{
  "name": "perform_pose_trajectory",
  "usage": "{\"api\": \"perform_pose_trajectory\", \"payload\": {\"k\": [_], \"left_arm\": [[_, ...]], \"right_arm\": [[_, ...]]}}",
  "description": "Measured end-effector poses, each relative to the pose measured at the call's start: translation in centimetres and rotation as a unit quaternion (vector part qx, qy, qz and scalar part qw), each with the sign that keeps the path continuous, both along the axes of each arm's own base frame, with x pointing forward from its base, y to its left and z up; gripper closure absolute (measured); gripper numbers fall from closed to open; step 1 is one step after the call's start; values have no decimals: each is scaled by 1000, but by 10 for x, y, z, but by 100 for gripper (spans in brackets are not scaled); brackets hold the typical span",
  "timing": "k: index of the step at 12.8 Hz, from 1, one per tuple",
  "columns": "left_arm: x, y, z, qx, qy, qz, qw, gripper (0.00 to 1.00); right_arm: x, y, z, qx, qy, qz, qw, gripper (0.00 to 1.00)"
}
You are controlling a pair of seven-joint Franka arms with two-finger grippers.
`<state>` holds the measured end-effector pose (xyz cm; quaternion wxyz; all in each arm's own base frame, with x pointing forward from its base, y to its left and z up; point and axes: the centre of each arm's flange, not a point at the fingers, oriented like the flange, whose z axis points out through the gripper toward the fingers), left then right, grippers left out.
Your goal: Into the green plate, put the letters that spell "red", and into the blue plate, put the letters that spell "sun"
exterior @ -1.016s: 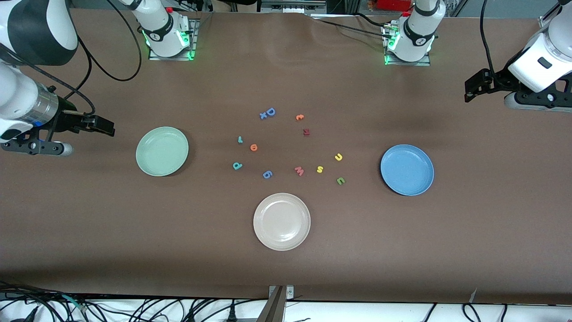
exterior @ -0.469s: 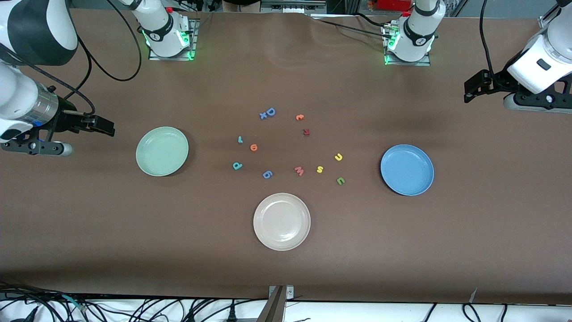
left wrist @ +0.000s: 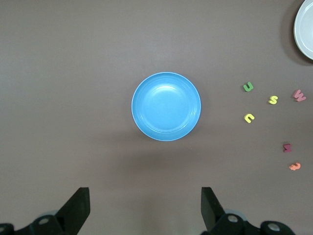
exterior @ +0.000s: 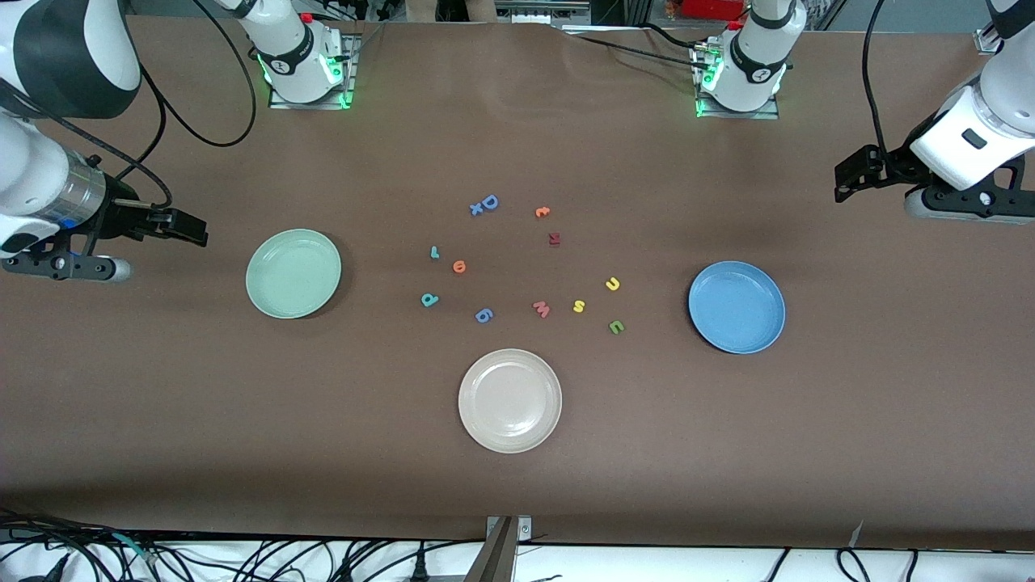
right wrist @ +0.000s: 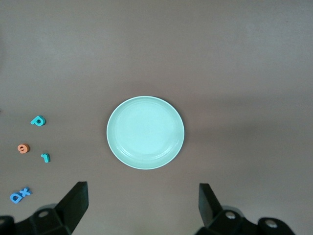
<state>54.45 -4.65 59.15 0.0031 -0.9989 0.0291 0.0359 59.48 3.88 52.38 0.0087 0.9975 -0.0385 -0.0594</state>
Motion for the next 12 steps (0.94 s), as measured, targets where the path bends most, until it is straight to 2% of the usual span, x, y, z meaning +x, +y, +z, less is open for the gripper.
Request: {"api": "perform_pose_trajectory", "payload": {"k": [12], "left_arm": [[3,4,-4,0,1,4,1000,0]], "right_arm": [[0,-1,-2,0,2,-1,1000,0]]}}
